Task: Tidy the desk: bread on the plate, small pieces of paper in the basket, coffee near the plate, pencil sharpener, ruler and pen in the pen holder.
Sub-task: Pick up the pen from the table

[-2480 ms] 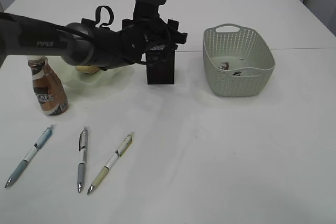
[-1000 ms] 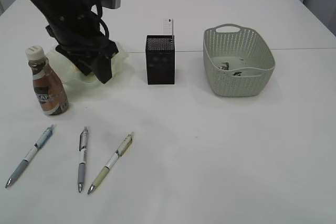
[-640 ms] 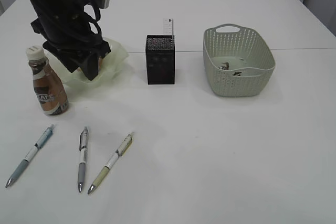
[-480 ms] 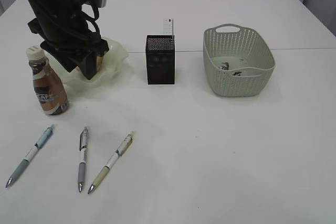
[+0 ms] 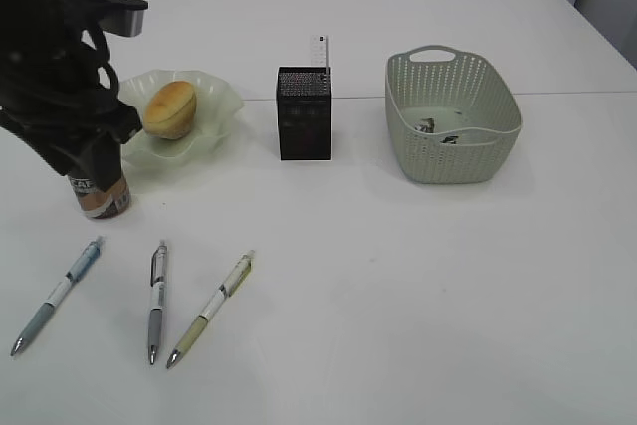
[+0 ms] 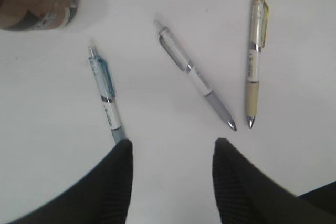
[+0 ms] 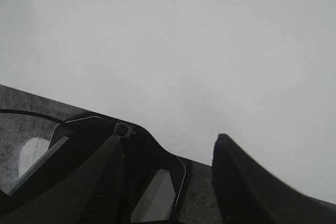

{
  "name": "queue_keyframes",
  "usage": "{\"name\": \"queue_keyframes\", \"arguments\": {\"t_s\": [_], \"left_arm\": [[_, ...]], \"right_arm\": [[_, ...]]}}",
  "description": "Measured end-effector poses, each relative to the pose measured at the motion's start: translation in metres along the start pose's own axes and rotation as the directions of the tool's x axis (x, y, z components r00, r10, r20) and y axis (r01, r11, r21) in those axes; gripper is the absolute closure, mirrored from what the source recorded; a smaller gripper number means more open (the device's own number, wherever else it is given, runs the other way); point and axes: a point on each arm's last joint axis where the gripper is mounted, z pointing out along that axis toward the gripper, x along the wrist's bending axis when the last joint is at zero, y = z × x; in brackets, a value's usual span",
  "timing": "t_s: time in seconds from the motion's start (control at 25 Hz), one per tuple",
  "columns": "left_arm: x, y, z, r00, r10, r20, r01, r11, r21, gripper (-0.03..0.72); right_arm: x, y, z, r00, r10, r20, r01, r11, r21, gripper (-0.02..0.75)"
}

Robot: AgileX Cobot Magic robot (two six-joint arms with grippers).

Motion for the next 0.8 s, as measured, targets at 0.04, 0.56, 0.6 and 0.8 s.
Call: {"name": "queue_keyframes", "arguments": {"t_s": [0.04,0.56,0.6,0.8], "left_arm": [[0.001,-0.005,-0.001,1.000,0.003,-0.006,-0.003,1.000,0.006,0.333],[0.043,-0.015,0.029,0.992,-0.119,-0.042,0.123,0.986,0.110,0.334],[0.042,-0.014,0.034,0.992,-0.119,-0.039,0.123,0.985,0.122,0.334],[0.042,-0.011,0.054,0.992,-0.119,-0.033,0.123,0.977,0.173,0.316]], "right_arm": [[0.000,0.000,0.000,1.000,0.000,0.000,0.000,1.000,0.000,0.309],[0.000,0.000,0.000,1.000,0.000,0.000,0.000,1.000,0.000,0.309],[0.000,0.000,0.000,1.000,0.000,0.000,0.000,1.000,0.000,0.309],[0.000,0.000,0.000,1.000,0.000,0.000,0.000,1.000,0.000,0.309]]}}
